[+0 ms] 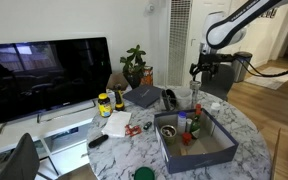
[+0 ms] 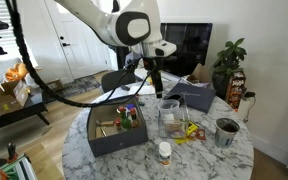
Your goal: Pick up the clear frost cold cup and put it on the right side of the table
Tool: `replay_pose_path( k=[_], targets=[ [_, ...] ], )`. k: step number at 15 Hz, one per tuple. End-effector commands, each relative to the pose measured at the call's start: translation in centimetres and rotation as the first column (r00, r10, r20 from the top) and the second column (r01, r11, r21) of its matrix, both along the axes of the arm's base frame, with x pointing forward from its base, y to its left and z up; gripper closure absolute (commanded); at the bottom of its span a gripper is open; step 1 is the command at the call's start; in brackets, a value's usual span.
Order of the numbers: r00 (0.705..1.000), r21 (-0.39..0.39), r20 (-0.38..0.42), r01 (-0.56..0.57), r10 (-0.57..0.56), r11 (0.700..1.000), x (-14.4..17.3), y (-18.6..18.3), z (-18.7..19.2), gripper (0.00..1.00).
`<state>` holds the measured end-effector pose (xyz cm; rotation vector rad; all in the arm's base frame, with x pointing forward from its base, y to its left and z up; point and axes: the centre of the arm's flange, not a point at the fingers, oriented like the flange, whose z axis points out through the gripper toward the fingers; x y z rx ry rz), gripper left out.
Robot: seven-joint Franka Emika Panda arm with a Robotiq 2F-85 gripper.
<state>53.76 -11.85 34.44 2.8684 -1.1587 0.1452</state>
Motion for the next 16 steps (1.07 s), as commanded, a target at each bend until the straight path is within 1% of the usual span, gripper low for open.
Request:
replay_pose_path(
  k=[1, 3, 5, 8, 10, 12, 15, 16],
  targets=[
    [0.994, -0.016, -0.109, -0.020, 0.018, 1.000, 2.7, 0.3, -6.2, 0.00],
    [0.993, -0.030, -0.110, -0.035, 0.032, 0.999, 3.9, 1.0, -7.8, 0.00],
    [0.996, -0.057, -0.087, -0.041, 0.036, 0.998, 5.4, 1.1, -7.9, 0.00],
    [0.999, -0.103, -0.041, 0.014, -0.018, 0.995, 7.1, 0.0, -7.2, 0.00],
    [0.997, -0.107, -0.046, 0.061, -0.066, 0.992, 7.8, -1.2, -7.5, 0.00],
    [0.995, -0.098, -0.069, 0.069, -0.076, 0.993, 8.3, -1.8, -8.9, 0.26],
    [0.994, -0.083, -0.093, 0.052, -0.059, 0.995, 8.6, -1.2, -10.4, 0.51],
    [0.994, -0.082, -0.096, 0.042, -0.050, 0.996, 8.8, -0.9, -10.6, 0.58]
  ],
)
